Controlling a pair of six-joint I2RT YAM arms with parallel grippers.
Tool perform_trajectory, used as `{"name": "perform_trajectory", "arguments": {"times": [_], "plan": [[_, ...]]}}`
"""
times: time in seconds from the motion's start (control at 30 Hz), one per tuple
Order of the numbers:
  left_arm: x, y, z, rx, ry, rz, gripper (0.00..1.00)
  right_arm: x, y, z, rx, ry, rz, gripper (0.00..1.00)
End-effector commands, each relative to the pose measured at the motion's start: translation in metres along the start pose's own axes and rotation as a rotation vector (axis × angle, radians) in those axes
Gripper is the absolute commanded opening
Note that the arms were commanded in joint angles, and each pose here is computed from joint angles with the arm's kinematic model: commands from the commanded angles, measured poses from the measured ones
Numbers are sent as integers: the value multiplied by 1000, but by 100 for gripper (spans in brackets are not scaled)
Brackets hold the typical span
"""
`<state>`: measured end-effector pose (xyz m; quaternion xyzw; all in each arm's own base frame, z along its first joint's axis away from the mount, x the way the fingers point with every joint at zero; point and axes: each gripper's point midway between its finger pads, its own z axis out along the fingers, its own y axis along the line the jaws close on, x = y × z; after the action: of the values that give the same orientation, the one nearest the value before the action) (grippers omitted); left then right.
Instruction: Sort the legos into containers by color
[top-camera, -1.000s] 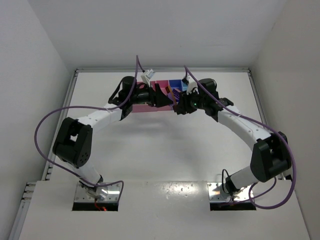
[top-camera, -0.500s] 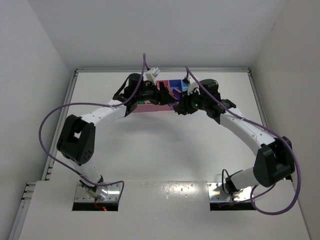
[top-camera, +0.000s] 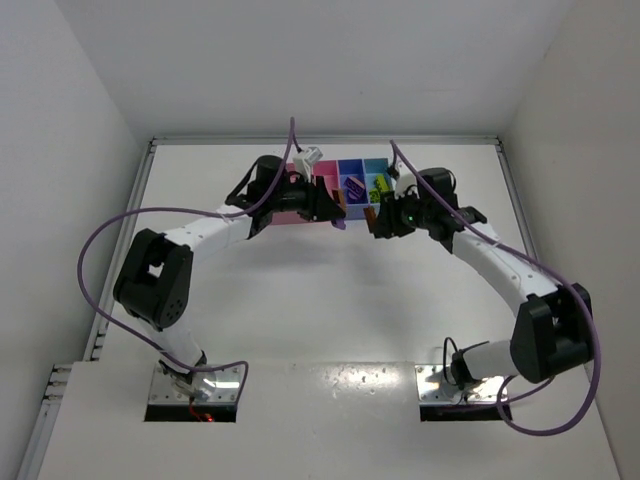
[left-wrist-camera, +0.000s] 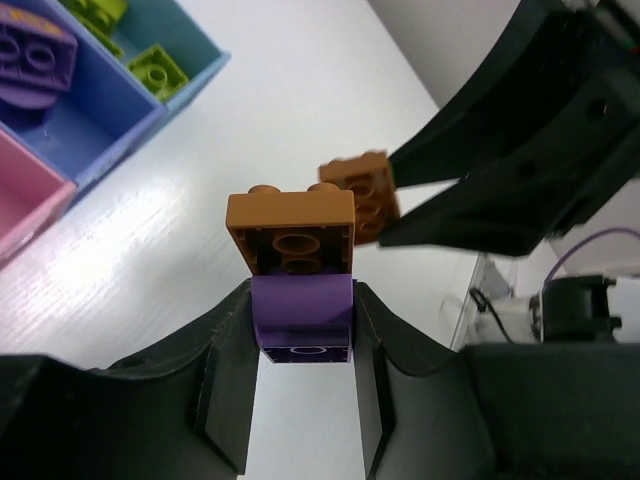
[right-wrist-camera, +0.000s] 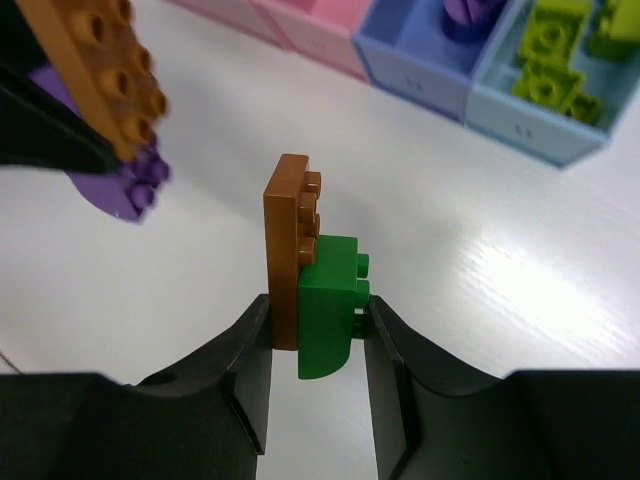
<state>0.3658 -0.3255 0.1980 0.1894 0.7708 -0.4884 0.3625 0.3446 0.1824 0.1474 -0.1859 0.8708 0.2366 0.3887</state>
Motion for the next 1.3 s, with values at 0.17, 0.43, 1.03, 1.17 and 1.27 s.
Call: {"name": "perform_trajectory", "arguments": {"times": [0.17,0.43,1.03,1.17,1.27], "plan": [[52,-6,-21,71,185,189,7,89,-10,-45,-31,242,-230,1],[92,-12,-25,165,306,267,7,120,8,-47,-206,351,-359,27],[109,-58,-47,599,378,127,8,4,104,-41,-776,57,-197,71],[105,-63,-48,641,371,138,8,6,111,-38,-833,69,-172,73],[101,-64,-46,664,370,136,8,9,114,-38,-868,83,-143,74]]}}
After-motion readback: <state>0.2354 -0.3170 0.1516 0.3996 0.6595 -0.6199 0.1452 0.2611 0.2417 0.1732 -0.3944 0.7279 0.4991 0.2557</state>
